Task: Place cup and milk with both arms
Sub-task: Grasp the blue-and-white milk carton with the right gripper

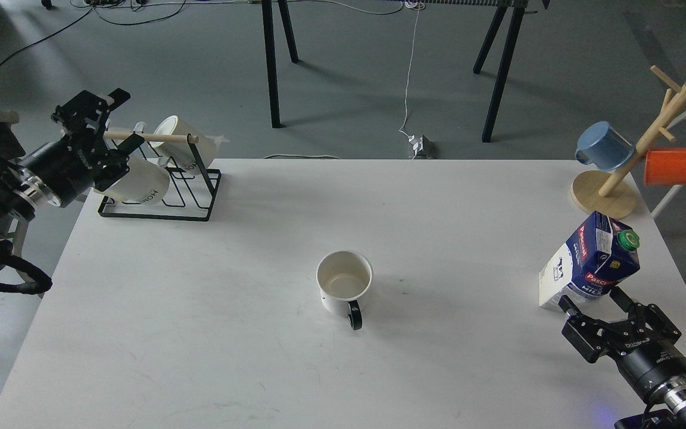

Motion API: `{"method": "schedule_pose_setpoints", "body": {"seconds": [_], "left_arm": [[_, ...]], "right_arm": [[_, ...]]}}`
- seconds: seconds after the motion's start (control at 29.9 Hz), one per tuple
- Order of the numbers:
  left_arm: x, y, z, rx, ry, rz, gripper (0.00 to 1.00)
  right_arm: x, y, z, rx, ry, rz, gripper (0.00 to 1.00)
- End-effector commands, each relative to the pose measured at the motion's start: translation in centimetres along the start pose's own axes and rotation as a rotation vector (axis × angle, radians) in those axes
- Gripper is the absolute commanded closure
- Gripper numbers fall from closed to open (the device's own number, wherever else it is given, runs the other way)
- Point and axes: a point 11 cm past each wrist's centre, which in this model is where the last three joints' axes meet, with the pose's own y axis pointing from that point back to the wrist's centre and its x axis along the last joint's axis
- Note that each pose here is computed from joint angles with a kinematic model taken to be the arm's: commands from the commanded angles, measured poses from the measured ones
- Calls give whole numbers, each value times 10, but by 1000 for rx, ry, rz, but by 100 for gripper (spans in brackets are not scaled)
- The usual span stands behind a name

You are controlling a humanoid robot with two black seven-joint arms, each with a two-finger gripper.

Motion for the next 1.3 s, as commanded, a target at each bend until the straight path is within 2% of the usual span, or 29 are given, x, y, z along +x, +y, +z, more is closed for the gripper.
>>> {"method": "schedule_pose_setpoints", "body": {"seconds": [0.0,0.23,0.63,1.0,1.2,1.27], "left_arm": [[0,0,0,1,0,1,6],[1,2,-7,14,8,11,6],[7,6,-11,27,6,34,5],[5,8,-19,42,15,35,5],[7,10,-21,47,14,40,5],[7,10,-21,48,14,42,5]], "right_arm": [[1,2,-2,5,2,4,1],[2,0,-5,19,1,3,1],[3,-28,-15,73,-7,-31,1],[3,-53,2,58,-36,-68,1],[4,-59,3,63,-40,-71,6],[4,-59,5,57,-32,-71,17]]}}
